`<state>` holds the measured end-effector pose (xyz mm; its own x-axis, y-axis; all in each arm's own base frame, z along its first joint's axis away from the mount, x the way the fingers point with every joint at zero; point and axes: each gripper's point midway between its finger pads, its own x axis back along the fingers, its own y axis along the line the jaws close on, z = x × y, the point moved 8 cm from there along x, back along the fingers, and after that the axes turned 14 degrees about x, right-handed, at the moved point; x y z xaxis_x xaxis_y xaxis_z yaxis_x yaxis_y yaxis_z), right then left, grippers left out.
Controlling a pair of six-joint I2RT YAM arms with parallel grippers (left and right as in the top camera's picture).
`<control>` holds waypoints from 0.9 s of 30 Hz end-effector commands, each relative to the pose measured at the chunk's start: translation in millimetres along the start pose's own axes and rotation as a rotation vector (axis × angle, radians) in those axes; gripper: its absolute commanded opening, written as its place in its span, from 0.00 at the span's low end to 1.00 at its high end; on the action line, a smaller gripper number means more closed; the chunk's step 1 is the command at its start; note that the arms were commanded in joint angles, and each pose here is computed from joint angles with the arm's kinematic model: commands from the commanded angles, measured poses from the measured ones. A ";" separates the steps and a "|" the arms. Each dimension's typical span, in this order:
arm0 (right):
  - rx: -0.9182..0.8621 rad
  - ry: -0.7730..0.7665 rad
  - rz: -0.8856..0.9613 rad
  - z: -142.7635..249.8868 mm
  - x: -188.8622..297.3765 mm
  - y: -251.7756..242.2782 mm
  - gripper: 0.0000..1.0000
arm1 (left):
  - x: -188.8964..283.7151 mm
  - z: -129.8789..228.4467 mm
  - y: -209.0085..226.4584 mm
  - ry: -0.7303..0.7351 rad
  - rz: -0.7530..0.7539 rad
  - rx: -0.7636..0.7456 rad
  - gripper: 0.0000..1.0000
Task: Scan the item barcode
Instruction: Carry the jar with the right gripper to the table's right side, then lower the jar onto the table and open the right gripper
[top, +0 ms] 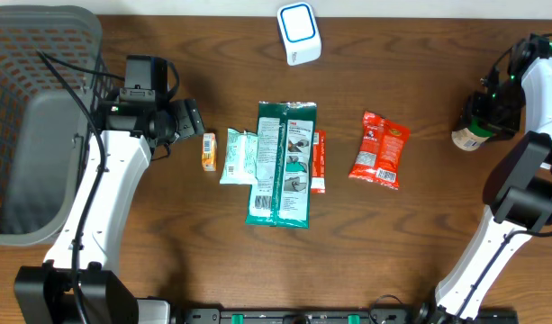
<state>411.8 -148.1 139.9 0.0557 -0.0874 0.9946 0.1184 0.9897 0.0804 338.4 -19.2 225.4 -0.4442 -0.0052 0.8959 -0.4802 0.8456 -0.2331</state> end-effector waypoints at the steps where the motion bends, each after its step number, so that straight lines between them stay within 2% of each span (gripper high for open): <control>1: -0.021 0.008 0.011 -1.1 -6.3 -4.9 0.31 | 5.4 -5.6 -1.7 -0.023 0.008 0.005 0.88; 3: -0.020 0.003 0.012 -2.0 -6.4 -5.1 0.36 | 5.4 -5.6 -1.7 -0.023 0.008 0.005 0.88; 7: -0.020 0.006 0.011 -1.5 -7.9 -5.0 0.58 | 5.3 -5.5 -1.7 -0.022 0.007 0.005 0.88; 12: -0.022 0.032 0.005 2.6 -16.2 -4.5 0.77 | 5.3 -5.5 -1.7 -0.022 0.007 0.005 0.88; 17: -0.024 0.056 -0.001 7.1 -33.4 -4.6 0.83 | 5.4 -5.6 -1.7 -0.023 0.008 0.005 0.88; 20: -0.023 0.047 0.001 5.9 -36.8 -5.0 0.80 | 5.3 -5.5 -1.7 -0.022 0.007 0.005 0.88; 23: -0.020 -0.002 0.012 0.4 -18.2 -5.2 0.79 | 5.3 -5.5 -1.7 -0.022 0.007 0.005 0.87; 27: -0.013 -0.110 0.039 -5.0 33.5 -3.2 0.81 | 5.4 -5.6 -1.7 -0.023 0.008 0.005 0.88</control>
<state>409.1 -148.3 123.9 0.0754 -0.0835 0.9936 0.1273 0.9891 0.0734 338.3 -19.2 225.4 -0.4438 -0.0052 0.8961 -0.4803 0.8456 -0.2329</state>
